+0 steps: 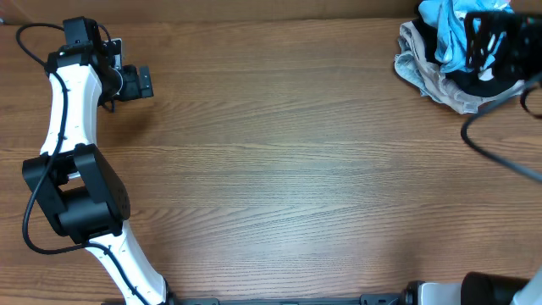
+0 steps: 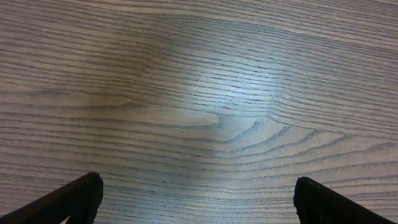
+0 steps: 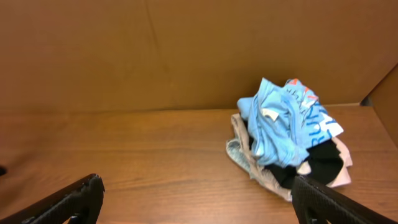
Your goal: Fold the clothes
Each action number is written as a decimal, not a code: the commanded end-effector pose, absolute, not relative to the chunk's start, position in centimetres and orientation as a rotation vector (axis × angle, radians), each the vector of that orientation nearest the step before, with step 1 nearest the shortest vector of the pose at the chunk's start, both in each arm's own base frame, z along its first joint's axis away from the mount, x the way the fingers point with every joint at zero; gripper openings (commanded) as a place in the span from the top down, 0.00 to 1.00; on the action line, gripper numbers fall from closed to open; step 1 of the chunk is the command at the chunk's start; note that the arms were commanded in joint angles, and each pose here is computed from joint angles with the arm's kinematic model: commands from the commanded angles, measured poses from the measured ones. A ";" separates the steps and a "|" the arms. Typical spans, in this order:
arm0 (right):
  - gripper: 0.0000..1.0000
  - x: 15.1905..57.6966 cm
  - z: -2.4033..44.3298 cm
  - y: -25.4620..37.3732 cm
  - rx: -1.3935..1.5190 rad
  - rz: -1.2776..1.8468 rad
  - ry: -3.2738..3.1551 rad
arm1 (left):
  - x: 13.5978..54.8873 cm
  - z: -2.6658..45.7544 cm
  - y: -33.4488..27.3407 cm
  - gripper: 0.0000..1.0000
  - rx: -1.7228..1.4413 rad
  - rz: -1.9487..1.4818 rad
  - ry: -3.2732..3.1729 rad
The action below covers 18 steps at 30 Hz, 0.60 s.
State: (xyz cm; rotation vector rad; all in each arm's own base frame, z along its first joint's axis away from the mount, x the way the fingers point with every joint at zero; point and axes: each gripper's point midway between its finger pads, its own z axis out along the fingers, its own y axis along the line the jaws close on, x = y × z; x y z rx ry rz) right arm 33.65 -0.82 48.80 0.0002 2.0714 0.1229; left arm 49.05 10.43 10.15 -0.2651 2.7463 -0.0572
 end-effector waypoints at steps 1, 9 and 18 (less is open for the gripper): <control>0.00 32.6 49.3 -0.2 -0.013 0.153 2.064 | 49.0 9.7 9.9 0.00 -0.268 -0.074 2.756; 0.00 30.9 46.2 0.0 0.010 0.177 2.212 | 49.0 9.7 9.9 0.00 -0.268 -0.074 2.756; 0.00 31.1 48.6 0.3 -0.021 0.142 2.099 | 49.0 9.7 9.9 0.00 -0.268 -0.074 2.756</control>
